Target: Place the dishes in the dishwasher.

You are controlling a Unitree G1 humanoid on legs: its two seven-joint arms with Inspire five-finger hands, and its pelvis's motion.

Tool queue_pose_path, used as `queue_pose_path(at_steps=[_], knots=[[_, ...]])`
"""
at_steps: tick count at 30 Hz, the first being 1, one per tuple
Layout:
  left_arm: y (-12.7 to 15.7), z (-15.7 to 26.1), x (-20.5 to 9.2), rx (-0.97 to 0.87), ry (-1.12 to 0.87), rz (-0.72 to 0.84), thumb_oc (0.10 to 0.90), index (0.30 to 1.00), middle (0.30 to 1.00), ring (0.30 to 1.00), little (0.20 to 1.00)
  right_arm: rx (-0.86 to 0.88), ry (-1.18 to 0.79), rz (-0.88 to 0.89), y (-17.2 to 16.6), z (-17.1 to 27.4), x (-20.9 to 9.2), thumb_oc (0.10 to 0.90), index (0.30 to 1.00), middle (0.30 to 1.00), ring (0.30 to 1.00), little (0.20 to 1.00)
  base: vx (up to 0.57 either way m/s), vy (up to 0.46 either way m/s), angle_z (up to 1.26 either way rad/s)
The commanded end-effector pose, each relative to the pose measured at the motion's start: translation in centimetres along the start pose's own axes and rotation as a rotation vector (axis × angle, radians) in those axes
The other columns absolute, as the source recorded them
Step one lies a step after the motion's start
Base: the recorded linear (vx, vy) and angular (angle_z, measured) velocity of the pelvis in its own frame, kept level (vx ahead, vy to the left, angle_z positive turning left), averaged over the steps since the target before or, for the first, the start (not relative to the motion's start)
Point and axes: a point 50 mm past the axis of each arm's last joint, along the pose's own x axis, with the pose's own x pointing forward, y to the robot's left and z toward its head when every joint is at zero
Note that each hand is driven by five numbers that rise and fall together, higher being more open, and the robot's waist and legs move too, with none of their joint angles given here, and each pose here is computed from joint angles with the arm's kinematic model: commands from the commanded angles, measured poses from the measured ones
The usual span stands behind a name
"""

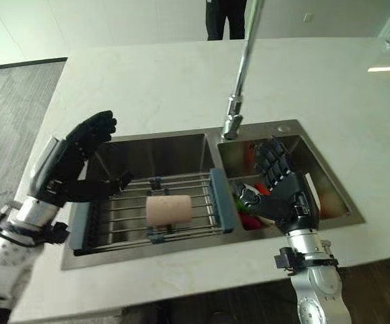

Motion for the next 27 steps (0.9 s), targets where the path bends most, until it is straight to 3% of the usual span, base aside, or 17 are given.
queue_pose_path(at_steps=[1, 10, 27], knots=[[-0.5, 1.7, 0.6, 0.093, -0.070, -0.068, 0.800, 0.900, 0.900, 0.900, 0.900, -0.126, -0.224, 0.106, 0.9, 4.5, 2.4, 0.800, 0.900, 0.900, 0.900, 0.900, 0.01, 0.054, -0.24], [-2.0, 0.6, 2.7, 0.144, 0.081, -0.322, 0.800, 0.900, 0.900, 0.900, 0.900, -0.143, -0.201, 0.142, 0.8, 4.6, 3.0, 0.800, 0.900, 0.900, 0.900, 0.900, 0.00, 0.013, -0.12], [-4.7, -0.2, 2.5, 0.051, 0.191, -0.437, 0.800, 0.900, 0.900, 0.900, 0.900, -0.168, -0.173, 0.121, 0.8, 4.3, 2.7, 0.800, 0.900, 0.900, 0.900, 0.900, 0.00, -0.040, -0.05]])
